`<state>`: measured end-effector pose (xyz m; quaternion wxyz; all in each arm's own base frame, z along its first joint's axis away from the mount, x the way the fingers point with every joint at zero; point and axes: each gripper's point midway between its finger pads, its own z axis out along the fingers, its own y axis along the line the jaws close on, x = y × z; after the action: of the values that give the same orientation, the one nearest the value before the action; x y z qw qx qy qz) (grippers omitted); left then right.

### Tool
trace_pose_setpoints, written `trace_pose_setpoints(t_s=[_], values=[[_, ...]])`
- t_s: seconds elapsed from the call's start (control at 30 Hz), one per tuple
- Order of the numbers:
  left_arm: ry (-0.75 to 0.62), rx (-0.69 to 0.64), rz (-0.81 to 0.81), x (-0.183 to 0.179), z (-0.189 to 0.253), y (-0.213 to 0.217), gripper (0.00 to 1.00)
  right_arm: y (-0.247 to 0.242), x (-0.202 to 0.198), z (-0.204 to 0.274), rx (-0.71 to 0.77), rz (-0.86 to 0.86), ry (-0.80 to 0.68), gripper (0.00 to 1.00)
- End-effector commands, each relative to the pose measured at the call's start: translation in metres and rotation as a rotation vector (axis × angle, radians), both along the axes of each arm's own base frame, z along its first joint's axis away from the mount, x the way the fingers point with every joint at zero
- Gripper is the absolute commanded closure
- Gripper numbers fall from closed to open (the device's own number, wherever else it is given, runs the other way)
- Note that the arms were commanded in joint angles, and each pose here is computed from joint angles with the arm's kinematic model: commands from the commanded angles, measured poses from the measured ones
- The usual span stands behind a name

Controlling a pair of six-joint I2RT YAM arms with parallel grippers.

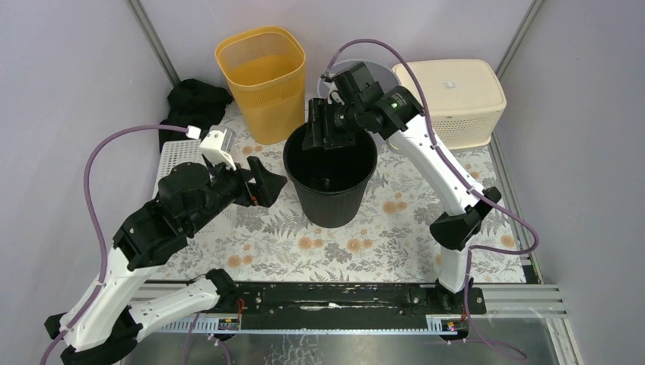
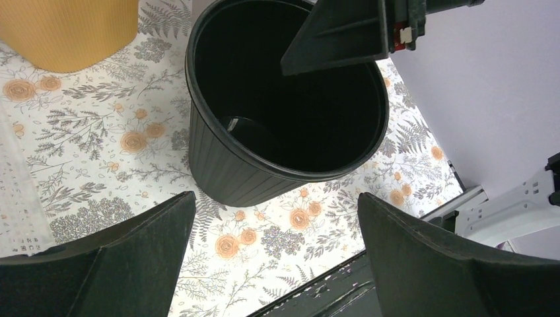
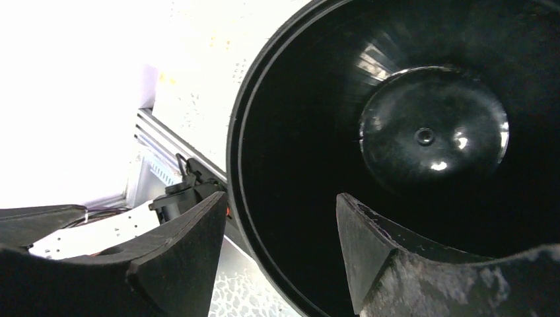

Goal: Turn the large container upside down
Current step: Turn the container upside down at the center of the board.

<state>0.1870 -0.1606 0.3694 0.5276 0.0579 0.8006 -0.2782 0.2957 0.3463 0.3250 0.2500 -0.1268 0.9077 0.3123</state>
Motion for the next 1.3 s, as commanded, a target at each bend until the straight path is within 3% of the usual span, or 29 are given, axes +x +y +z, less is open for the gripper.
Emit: trace_pose_setpoints(t_s=[0.0, 0.77, 1.27], values=[[-0.033, -0.024, -0.006, -0.001, 0.014, 0.001, 0.0, 0.026, -0.001, 0.014, 0.063, -0.013, -0.022, 0.32], [-0.062, -0.02, 0.002, -0.011, 0.016, 0.016, 0.0, 0.078, -0.004, -0.047, -0.122, -0.065, -0.061, 0.37], [-0.055, -0.008, 0.017, -0.015, 0.015, 0.023, 0.0, 0.078, 0.002, -0.084, -0.256, -0.085, -0.079, 0.54]])
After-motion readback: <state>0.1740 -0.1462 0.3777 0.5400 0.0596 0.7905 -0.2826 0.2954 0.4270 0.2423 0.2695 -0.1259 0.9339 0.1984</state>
